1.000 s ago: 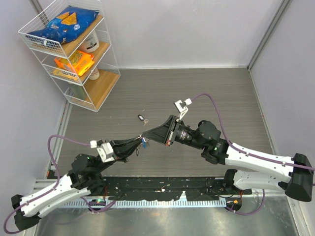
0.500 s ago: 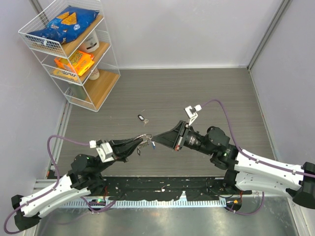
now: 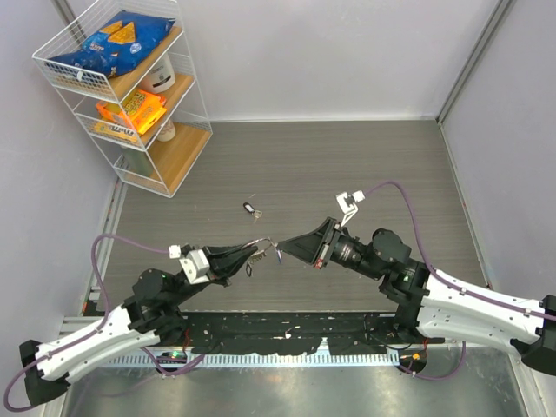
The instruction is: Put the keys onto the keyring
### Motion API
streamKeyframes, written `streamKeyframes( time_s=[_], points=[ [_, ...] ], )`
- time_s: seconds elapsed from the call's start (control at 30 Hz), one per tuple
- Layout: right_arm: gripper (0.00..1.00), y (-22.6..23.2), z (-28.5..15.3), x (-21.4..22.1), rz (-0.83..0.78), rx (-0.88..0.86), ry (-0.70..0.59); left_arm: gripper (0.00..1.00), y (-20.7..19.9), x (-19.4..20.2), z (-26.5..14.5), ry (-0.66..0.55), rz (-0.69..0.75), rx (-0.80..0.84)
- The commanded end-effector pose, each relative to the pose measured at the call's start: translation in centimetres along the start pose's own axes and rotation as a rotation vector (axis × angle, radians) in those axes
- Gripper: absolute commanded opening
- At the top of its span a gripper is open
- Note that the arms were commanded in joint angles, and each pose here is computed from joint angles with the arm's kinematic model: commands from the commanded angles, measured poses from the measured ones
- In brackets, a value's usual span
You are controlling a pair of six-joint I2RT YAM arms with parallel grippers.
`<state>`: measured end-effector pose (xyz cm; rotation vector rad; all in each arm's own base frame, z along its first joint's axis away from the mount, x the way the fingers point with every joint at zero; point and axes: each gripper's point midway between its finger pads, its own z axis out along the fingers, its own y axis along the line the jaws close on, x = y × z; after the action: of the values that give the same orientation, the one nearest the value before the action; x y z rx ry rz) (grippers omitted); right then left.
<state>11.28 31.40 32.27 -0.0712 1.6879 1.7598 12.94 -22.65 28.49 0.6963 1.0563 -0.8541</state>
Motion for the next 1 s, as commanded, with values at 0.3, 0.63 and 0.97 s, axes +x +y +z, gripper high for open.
streamKeyframes(
  time_s=[0.3,0.63,0.97],
  points=[
    [0.16,1.6,2.8,-2.6,-0.121,0.065,-0.026,0.00,0.3,0.2,2.5,0.042,0.010,-0.009],
    [0.61,-2.9,-2.6,-7.2,-0.279,0.368,-0.202,0.00,1.8,3.9,4.2,0.182,0.029,-0.092],
    [0.62,-5.3,-7.4,-7.3,-0.283,0.452,-0.257,0.00,2.6,8.9,8.1,0.390,0.067,-0.127]
  ],
)
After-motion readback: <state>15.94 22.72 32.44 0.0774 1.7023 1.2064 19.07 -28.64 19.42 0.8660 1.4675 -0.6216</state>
